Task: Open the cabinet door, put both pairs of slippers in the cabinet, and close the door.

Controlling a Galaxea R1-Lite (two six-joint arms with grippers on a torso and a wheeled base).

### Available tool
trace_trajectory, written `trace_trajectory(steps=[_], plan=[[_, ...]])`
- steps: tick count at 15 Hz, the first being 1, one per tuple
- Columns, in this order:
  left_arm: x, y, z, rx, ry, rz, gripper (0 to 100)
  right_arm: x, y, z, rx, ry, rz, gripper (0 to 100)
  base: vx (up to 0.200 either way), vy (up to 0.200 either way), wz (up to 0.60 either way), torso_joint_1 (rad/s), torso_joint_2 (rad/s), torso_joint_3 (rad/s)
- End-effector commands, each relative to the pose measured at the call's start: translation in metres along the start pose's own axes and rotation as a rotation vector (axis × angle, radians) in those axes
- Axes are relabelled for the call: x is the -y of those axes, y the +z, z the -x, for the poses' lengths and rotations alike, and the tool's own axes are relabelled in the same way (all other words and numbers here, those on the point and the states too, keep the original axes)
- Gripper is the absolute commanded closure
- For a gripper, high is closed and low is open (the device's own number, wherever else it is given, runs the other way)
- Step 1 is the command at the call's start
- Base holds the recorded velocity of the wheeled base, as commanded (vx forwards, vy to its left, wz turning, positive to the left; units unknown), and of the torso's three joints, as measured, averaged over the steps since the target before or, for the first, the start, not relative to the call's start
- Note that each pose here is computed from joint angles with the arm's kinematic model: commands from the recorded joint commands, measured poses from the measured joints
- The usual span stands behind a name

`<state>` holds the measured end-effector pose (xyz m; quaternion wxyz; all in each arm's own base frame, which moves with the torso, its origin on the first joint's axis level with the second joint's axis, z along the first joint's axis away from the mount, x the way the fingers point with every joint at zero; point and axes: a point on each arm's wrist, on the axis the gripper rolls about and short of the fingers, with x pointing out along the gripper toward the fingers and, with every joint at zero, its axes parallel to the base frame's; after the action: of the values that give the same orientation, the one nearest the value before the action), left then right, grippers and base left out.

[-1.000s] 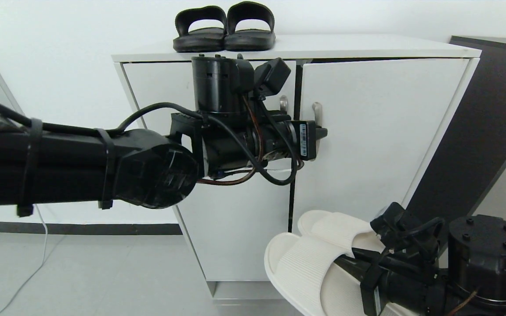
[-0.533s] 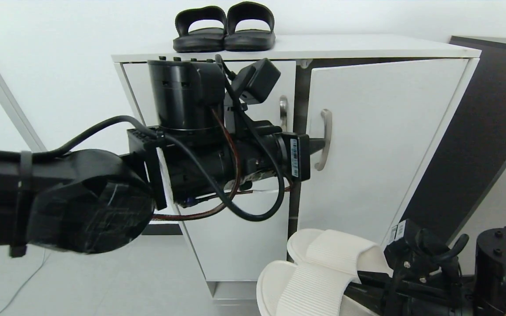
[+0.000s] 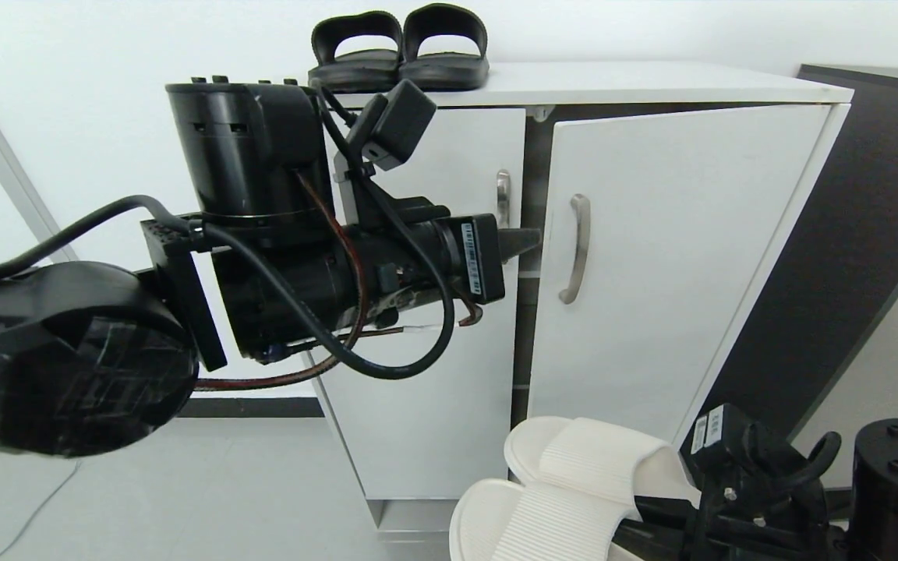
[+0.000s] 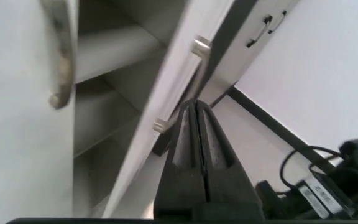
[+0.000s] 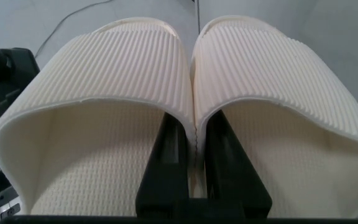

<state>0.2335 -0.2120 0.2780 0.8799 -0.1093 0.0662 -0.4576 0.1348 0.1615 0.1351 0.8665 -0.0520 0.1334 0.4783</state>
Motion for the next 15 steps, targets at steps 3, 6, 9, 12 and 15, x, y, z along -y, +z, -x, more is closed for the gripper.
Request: trace_trajectory(steps=[3, 6, 9, 12, 15], plan=[[-0.021, -0.005, -0.018, -0.020, 0.022, 0.011, 100, -0.001, -0.001, 0.000, -0.005, 0.004, 0.026, 100, 0.000, 0.000, 0.00, 0.000, 0.00, 0.000], [-0.027, -0.003, -0.036, -0.006, 0.029, 0.007, 100, -0.002, -0.002, 0.000, -0.007, 0.010, 0.027, 100, 0.000, 0.000, 0.00, 0.000, 0.00, 0.000], [-0.038, 0.000, -0.044, 0.008, 0.051, 0.006, 100, -0.006, -0.006, 0.001, -0.022, 0.030, 0.037, 100, 0.000, 0.000, 0.00, 0.000, 0.00, 0.000], [-0.042, 0.003, -0.046, 0.017, 0.054, 0.003, 100, -0.007, -0.007, 0.001, -0.027, 0.033, 0.052, 100, 0.000, 0.000, 0.00, 0.000, 0.00, 0.000], [-0.044, 0.003, -0.056, 0.026, 0.050, 0.014, 100, -0.009, -0.011, 0.002, -0.045, 0.045, 0.055, 100, 0.000, 0.000, 0.00, 0.000, 0.00, 0.000]])
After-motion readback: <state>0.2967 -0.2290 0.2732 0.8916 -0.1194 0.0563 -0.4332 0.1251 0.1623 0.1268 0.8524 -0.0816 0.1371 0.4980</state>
